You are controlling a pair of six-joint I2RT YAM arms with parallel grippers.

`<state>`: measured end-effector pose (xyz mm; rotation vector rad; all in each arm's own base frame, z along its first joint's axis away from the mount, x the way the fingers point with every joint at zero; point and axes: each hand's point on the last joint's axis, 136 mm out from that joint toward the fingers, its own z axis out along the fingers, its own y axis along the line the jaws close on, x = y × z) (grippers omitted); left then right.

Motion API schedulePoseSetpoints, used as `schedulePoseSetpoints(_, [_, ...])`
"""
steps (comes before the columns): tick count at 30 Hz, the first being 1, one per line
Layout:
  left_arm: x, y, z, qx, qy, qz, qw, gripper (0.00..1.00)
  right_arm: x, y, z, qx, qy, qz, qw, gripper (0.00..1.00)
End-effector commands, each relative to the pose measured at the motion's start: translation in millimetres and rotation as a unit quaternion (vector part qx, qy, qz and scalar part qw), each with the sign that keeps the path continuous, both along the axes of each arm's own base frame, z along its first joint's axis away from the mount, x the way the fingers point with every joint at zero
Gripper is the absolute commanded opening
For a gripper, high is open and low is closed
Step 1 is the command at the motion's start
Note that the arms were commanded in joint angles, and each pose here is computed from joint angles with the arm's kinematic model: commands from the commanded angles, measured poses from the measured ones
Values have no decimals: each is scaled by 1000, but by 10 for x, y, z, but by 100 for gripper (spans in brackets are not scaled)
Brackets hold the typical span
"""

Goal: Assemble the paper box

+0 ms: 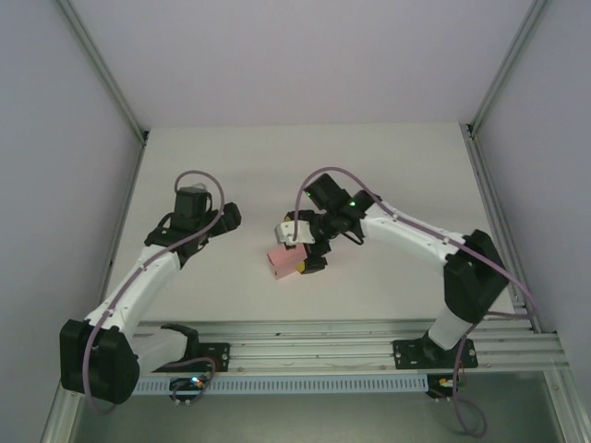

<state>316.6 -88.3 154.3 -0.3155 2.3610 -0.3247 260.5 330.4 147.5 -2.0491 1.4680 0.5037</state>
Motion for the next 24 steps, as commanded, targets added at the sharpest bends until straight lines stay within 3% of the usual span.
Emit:
schedulePoseSetpoints(1, [-80, 52, -12, -10, 7, 7, 1000, 100, 16, -135, -265, -90, -5, 48, 995, 100])
schedulePoseSetpoints(7, [-107, 145, -8, -7, 8, 21, 1000, 100, 301, -52, -548, -161, -51, 36, 985, 97])
schedulePoseSetpoints(11, [-125, 157, 4, -9, 3, 23, 1000, 100, 250, -42, -691, -185, -32, 44, 981, 89])
schedulePoseSetpoints(13, [-141, 166, -8, -9, 2, 24, 1000, 100, 217, -43, -782, -196, -25, 45, 979, 81])
schedulePoseSetpoints(15, [-158, 151, -35, -16, 4, 22, 1000, 100, 215, -53, -855, -208, -29, 40, 977, 63])
schedulePoseSetpoints(17, [-167, 132, -56, -23, 5, 19, 1000, 100, 230, -71, -881, -214, -35, 33, 976, 53])
schedulePoseSetpoints(24, [-190, 123, -45, -33, 5, 21, 999, 100, 417, -94, -687, -199, -94, -18, 975, 44])
